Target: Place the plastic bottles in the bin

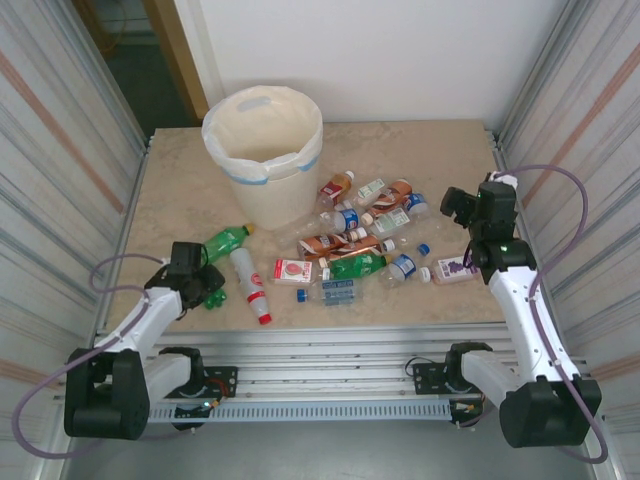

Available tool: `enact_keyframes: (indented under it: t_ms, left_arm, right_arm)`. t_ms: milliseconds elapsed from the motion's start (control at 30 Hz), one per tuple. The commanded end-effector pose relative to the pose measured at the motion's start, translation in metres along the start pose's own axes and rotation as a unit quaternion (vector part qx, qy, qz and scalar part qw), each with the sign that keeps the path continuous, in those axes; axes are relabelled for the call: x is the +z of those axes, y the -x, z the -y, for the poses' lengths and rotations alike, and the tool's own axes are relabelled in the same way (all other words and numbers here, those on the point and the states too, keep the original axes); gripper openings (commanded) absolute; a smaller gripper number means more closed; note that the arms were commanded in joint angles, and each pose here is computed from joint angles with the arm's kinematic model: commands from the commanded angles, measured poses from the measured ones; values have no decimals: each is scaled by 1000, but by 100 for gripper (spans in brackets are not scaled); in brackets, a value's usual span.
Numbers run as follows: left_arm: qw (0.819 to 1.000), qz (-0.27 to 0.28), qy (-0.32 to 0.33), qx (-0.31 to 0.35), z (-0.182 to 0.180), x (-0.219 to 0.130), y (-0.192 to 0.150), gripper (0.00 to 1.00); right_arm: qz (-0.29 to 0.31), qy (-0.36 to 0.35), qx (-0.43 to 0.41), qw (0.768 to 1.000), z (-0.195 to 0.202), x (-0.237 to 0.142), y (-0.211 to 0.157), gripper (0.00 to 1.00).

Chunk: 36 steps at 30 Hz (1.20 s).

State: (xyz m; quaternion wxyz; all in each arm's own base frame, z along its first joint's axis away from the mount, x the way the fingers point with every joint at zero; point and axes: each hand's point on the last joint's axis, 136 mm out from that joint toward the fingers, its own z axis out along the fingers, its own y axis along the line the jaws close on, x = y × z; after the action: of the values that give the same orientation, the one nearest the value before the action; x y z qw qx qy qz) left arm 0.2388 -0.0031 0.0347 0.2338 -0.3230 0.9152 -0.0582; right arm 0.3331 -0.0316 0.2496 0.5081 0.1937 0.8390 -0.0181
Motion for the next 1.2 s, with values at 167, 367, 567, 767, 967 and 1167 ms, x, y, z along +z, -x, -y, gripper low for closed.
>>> enact_keyframes:
  t_ms: [167, 367, 567, 767, 967, 1167]
  left_arm:
    - [999, 49, -6, -9, -9, -42, 9, 29]
    - [992, 104, -64, 4, 11, -88, 30, 26]
    - [977, 162, -130, 40, 52, -145, 63, 23]
    - [955, 231, -172, 67, 86, -203, 97, 21]
    - [933, 260, -232, 91, 128, -242, 122, 19]
    - [907, 292, -273, 129, 173, -279, 140, 19]
  right_arm:
    - [39, 23, 24, 999, -12, -22, 33, 98]
    - [63, 39, 50, 996, -21, -35, 56, 98]
    - [68, 64, 63, 994, -36, -43, 66, 98]
    - [62, 73, 60, 994, -46, -46, 67, 98]
    - [50, 84, 59, 993, -50, -52, 61, 98]
    - [41, 82, 55, 994, -48, -55, 55, 98]
